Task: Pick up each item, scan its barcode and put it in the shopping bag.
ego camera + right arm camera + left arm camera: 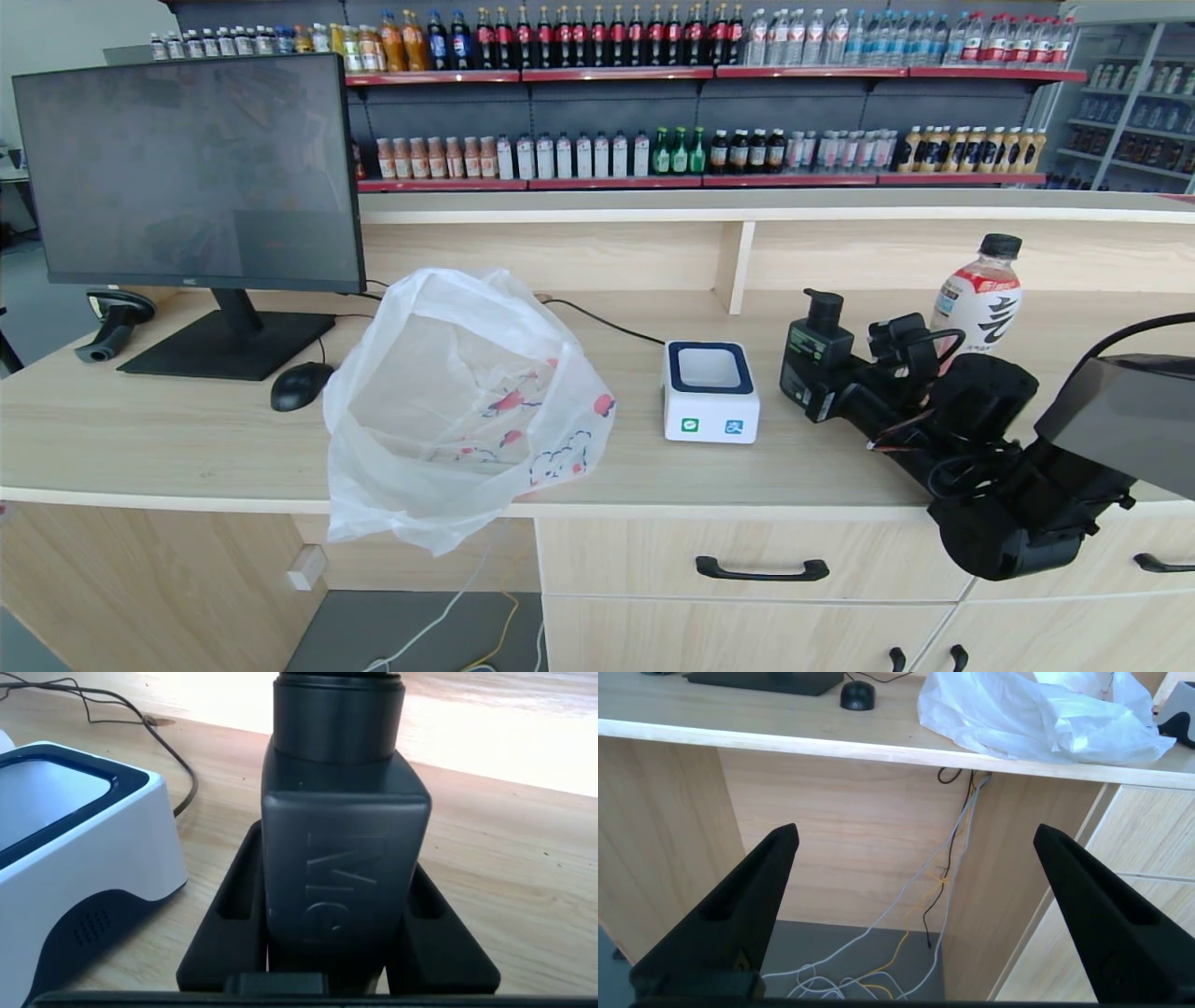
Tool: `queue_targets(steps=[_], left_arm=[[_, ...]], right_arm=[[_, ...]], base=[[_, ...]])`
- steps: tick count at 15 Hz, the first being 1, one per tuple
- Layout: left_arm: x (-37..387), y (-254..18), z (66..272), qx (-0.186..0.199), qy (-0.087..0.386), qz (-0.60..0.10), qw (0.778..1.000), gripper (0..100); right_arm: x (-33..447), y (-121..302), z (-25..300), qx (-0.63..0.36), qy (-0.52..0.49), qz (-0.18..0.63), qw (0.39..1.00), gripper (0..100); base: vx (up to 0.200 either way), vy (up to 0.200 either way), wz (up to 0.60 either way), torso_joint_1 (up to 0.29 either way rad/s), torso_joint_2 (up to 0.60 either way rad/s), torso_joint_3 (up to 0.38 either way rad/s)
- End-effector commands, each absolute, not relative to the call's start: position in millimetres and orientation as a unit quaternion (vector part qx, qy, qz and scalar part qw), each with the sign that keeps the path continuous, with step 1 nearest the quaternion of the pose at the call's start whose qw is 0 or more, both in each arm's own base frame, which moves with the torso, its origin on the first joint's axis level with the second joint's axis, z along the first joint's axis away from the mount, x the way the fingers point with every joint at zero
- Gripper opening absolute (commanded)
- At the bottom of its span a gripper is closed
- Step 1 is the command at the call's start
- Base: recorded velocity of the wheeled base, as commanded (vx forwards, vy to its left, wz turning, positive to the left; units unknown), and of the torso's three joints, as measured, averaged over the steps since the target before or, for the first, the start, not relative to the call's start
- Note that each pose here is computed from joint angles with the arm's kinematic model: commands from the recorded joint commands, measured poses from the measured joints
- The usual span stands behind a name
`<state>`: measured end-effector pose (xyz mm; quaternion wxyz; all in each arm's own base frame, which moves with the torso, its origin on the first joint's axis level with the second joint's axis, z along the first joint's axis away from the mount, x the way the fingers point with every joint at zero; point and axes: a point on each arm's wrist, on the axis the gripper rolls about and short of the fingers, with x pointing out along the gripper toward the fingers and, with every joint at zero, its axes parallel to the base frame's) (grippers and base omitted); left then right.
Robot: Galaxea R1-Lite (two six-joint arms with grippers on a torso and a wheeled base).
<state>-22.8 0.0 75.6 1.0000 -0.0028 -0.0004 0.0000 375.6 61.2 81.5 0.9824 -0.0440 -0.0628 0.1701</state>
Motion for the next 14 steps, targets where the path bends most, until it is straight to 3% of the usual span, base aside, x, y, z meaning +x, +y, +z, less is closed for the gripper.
queue_targets(steps=[1, 7, 14], left_arm=[[-23, 0, 76, -0.003, -0.001, 0.000, 1.000, 100], [-23, 0, 76, -0.003, -0.001, 0.000, 1.000, 100], [-23, 0, 76, -0.003, -0.001, 0.000, 1.000, 100]], right_arm=[[376, 61, 77, -0.044, -0.056, 0.171, 0.983, 0], [376, 60, 80, -0.047, -0.059, 0.168, 0.983, 0], [367, 54, 115, -0.049, -0.106, 0.159, 0.980, 0]], base=[[0.000, 0.000, 0.00, 0.000, 0.00, 0.000], [0.000, 0.000, 0.00, 0.000, 0.00, 0.000], [0.000, 0.000, 0.00, 0.000, 0.00, 0.000]])
